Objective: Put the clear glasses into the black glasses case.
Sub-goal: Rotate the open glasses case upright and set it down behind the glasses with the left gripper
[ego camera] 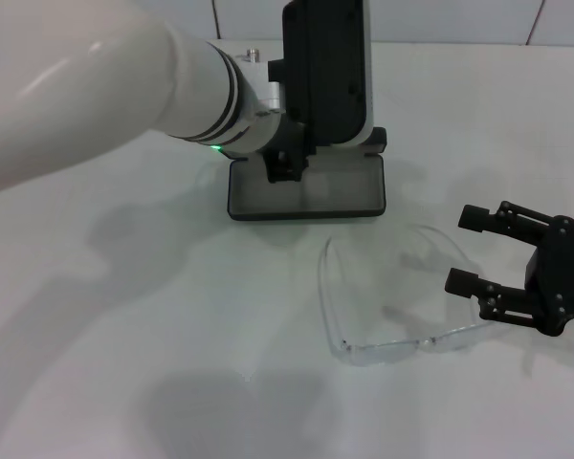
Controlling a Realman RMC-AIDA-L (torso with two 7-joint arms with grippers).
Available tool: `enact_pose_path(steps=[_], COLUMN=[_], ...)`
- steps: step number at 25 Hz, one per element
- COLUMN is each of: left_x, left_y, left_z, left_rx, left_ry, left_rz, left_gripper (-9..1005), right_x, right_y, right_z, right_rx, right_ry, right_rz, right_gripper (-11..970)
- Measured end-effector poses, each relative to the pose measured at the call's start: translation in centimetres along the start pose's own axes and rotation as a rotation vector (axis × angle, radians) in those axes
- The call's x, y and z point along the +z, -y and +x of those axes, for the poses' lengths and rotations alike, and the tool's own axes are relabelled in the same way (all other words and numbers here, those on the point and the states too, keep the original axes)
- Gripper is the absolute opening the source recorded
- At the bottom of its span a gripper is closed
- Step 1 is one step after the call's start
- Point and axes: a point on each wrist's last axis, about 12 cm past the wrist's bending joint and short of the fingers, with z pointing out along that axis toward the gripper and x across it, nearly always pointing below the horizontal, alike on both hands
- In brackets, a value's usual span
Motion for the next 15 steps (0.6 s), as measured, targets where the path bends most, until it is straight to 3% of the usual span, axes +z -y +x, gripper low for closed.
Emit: enact_pose_path(steps=[15], left_x=[0.10], left_y=[0.49], left_z=[-0.23], left_rx=[0.011], left_ry=[0.007], left_rz=[0.000], left_gripper=[218], right_x=[0.06], right_y=[0.06], right_z=[-0.04], right_rx=[-0.002], right_ry=[-0.001], right_rz=[-0.001], right_gripper=[767])
